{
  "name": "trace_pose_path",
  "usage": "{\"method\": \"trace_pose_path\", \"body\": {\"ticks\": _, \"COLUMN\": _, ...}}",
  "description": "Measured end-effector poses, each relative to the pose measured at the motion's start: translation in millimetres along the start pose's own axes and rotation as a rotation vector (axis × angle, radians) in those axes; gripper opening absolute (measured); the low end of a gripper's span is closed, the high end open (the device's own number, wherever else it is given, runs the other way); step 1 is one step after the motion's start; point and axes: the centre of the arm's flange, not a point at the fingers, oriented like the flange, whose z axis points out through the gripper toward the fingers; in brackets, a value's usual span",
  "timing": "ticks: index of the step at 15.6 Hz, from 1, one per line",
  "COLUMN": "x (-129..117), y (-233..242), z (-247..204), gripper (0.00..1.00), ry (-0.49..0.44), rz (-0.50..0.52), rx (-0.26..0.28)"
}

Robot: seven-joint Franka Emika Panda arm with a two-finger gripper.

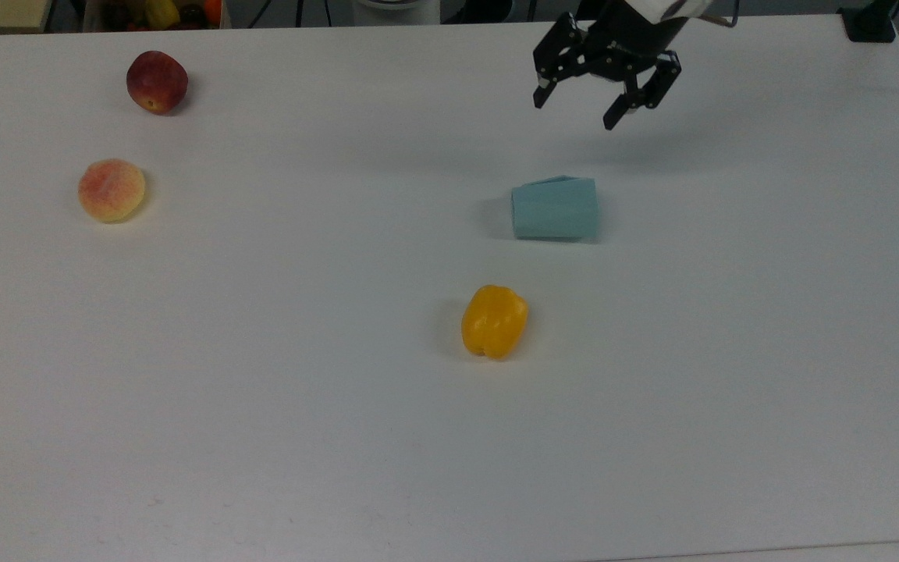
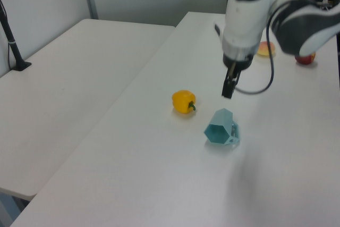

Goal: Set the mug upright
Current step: 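Move the open gripper down over the tipped light-blue cup, then close the gripper on the cup's rim and grip it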

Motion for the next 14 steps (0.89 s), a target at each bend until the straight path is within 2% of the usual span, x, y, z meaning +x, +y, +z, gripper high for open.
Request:
{"method": "trace_pose_path", "body": {"ticks": 3, "x": -2.5, "y": -45.2, "z": 27.0, "gripper": 1.0, "ry": 0.052, "rz": 0.052, "rx": -0.045}}
{"method": "trace_pose_path", "body": {"ticks": 7, "x": -9.6, "y": -89.5, "z": 67.6, "gripper": 1.0, "ry": 0.083, "rz": 0.055, "rx": -0.105}}
{"method": "trace_pose_path", "body": {"ticks": 10, "x": -9.3, "y": -102.6, "z": 89.8, "gripper": 1.0, "ry": 0.097, "rz": 0.051, "rx": -0.139}}
{"method": "trace_pose_path", "body": {"ticks": 14, "x": -5.1, "y": -100.6, "z": 97.3, "gripper": 1.0, "ry": 0.101, "rz": 0.051, "rx": -0.153}}
